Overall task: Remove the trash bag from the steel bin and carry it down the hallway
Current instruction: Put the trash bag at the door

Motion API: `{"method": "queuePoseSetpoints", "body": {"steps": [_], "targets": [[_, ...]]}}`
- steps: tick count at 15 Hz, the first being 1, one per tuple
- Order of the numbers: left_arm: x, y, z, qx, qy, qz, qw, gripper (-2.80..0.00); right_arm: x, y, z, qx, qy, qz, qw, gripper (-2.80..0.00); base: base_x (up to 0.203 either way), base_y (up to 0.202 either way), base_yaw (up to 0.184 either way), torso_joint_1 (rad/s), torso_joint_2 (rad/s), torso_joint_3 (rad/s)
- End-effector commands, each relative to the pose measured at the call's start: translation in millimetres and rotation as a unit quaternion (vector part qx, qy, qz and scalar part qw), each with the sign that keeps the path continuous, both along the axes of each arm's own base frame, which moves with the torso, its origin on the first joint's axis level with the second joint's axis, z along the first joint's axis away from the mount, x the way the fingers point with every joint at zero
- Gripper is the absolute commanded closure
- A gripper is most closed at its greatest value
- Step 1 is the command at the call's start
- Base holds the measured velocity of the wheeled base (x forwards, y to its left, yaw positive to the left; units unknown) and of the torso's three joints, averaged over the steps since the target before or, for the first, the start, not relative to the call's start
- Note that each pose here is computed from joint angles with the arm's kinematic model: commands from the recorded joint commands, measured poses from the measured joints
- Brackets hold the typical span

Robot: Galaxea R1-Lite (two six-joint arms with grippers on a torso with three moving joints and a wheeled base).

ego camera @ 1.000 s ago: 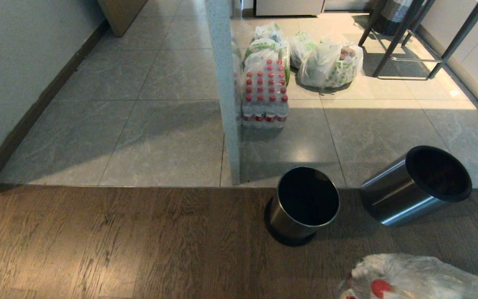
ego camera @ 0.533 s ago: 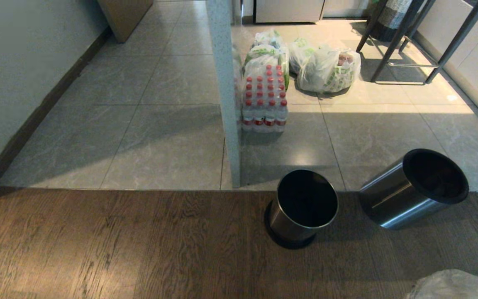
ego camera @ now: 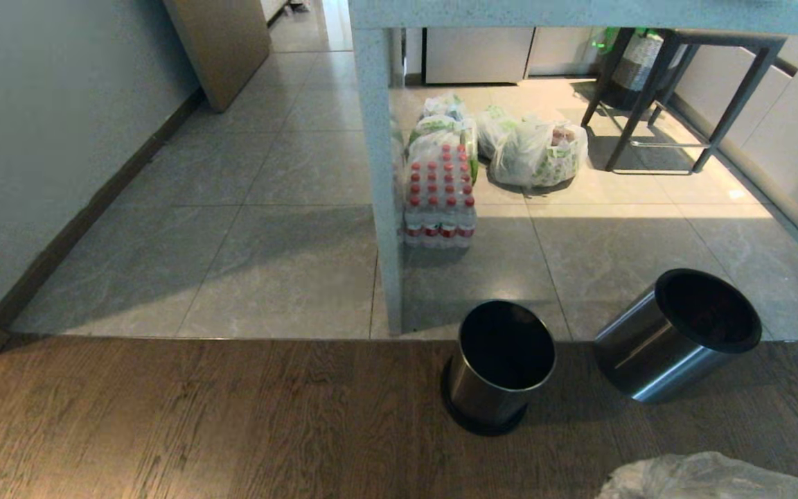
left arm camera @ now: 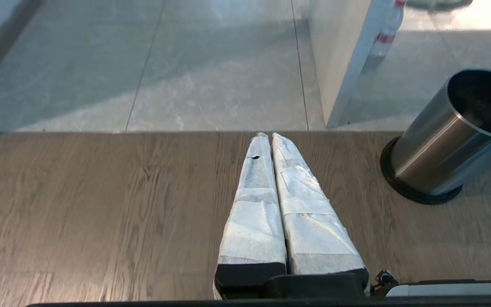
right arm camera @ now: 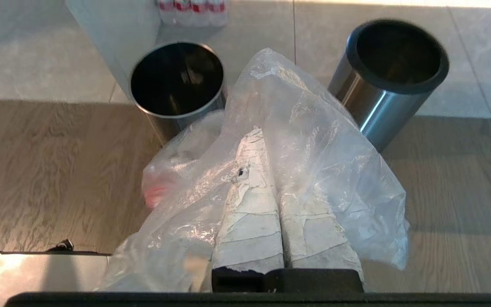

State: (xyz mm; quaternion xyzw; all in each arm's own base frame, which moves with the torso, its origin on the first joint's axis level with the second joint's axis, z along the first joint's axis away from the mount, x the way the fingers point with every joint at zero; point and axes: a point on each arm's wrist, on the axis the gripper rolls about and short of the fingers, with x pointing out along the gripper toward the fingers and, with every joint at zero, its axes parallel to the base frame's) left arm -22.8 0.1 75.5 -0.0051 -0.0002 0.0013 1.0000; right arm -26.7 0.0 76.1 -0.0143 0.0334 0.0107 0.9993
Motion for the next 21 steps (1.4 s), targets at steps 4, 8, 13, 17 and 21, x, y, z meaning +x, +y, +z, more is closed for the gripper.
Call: {"method": "queuePoseSetpoints", "body": {"steps": [4, 8, 13, 17, 21], "targets": [[0.1, 0.0, -0.3, 0.0, 0.0, 0.0, 1.0, 0.0, 0.3, 0.0, -0.2, 0.0, 0.002, 0.0, 1.0, 0.0, 0.0, 0.0, 0.0, 0.003, 0.0, 0.202], [0.1, 0.0, -0.3, 0.0, 0.0, 0.0, 1.0, 0.0, 0.2, 0.0, 0.1, 0.0, 0.002, 0.0, 1.0, 0.0, 0.0, 0.0, 0.0, 0.002, 0.0, 0.2], [0.1, 0.0, -0.4, 0.0, 0.001, 0.0, 1.0, 0.0, 0.2, 0.0, 0.1, 0.0, 0.002, 0.0, 1.0, 0.0, 0.0, 0.0, 0.0, 0.002, 0.01, 0.201], [0.1, 0.0, -0.3, 0.0, 0.0, 0.0, 1.0, 0.0, 0.2, 0.0, 0.1, 0.0, 0.002, 0.0, 1.0, 0.0, 0.0, 0.0, 0.0, 0.004, 0.0, 0.199], [0.1, 0.0, -0.4, 0.001, 0.001, 0.0, 1.0, 0.0, 0.2, 0.0, 0.1, 0.0, 0.002, 0.0, 1.0, 0.0, 0.0, 0.0, 0.0, 0.004, 0.0, 0.148]]}}
